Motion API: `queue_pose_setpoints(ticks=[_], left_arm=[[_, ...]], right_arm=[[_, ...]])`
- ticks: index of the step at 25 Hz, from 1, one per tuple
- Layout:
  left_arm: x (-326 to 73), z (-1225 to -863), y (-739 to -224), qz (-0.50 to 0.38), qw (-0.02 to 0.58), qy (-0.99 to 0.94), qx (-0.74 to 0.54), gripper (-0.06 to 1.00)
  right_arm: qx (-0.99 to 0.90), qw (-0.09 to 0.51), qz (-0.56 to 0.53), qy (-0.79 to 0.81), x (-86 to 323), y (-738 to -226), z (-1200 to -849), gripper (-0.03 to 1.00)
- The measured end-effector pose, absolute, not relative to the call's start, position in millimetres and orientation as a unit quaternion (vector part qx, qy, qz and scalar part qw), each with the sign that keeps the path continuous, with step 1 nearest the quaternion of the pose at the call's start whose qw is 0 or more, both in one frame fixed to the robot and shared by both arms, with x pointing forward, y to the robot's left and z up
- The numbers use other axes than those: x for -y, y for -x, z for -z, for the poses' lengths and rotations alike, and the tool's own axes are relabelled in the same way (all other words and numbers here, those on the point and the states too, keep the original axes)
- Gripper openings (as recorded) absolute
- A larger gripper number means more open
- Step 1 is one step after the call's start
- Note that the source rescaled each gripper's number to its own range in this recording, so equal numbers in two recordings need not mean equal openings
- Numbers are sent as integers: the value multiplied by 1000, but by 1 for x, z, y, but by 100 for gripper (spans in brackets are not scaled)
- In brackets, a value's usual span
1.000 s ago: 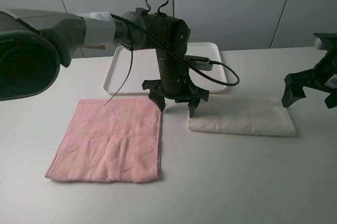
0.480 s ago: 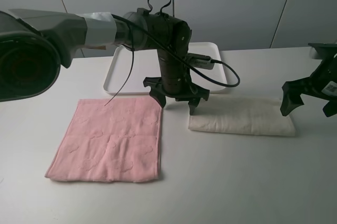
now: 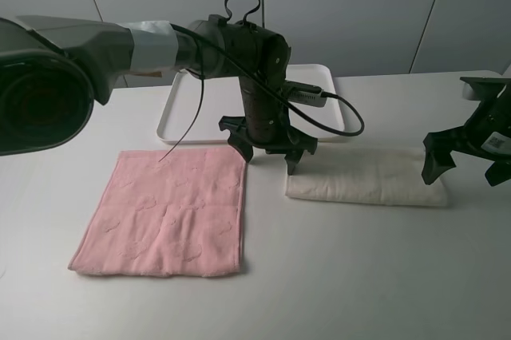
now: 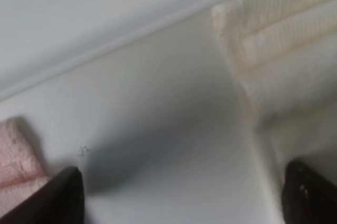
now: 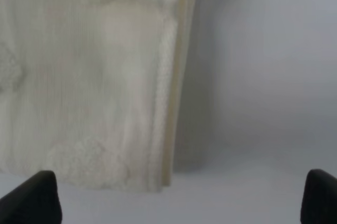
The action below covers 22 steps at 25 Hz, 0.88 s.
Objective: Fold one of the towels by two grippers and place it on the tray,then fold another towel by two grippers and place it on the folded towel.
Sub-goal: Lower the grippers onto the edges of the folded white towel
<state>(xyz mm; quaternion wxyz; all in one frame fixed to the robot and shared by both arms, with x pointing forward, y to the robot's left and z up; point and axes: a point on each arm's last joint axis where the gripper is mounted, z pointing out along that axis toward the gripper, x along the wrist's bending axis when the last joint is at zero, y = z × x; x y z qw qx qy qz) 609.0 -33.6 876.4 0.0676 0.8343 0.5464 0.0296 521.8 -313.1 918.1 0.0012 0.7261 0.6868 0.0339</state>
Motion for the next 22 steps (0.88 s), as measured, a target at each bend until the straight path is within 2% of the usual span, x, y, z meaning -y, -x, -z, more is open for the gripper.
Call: queue_pose_setpoints(ticks=[12, 22], left_arm=[[33, -874, -610, -33, 62, -837, -542, 97], [36, -878, -613, -34, 60, -843, -533, 97]], right_arm=[[-687, 23, -27, -726, 317, -525, -916, 98], [-685, 14, -9, -728, 320, -544, -904, 98]])
